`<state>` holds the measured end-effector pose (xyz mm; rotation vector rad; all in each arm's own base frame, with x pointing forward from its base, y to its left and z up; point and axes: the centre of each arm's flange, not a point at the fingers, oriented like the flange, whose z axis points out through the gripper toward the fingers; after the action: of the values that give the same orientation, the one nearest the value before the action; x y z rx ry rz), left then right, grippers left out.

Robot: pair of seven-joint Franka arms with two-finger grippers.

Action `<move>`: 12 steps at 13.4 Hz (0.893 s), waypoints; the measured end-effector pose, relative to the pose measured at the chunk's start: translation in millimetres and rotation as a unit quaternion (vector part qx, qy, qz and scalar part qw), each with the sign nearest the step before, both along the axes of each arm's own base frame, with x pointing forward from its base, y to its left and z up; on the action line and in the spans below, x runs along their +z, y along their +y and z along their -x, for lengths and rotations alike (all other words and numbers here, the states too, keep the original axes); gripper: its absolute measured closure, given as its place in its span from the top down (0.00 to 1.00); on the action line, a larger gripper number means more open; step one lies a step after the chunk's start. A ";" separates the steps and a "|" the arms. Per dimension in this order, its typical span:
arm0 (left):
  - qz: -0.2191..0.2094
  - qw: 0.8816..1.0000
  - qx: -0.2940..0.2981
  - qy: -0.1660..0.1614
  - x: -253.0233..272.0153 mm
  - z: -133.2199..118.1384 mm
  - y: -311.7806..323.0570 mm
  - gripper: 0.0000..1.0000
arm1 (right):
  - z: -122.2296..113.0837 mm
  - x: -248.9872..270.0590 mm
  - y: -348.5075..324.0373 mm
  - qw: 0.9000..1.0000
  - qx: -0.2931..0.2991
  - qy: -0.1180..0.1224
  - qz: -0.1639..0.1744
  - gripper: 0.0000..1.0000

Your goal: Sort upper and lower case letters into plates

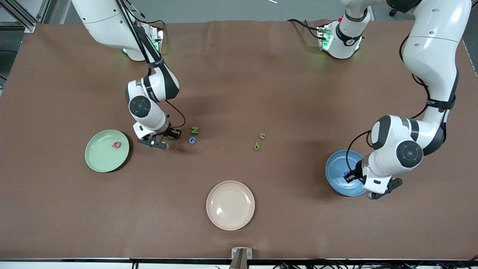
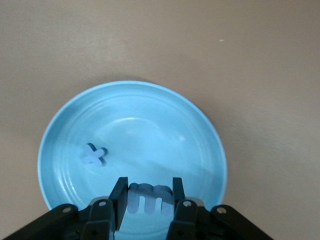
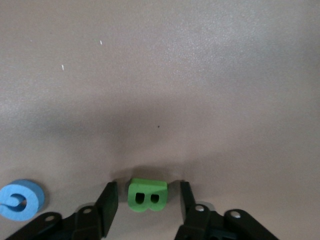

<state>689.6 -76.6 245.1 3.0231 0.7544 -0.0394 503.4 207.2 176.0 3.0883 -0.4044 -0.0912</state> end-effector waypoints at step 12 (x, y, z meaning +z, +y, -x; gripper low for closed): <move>0.015 1.000 0.019 0.016 7.6 34.1 -58.4 1.00 | -1.5 2.5 2.1 1.000 0.001 -0.003 -0.002 0.35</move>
<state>655.4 -135.0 252.7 2.9860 0.8046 -0.0966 504.9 209.3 178.5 3.0933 -0.4029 -0.0837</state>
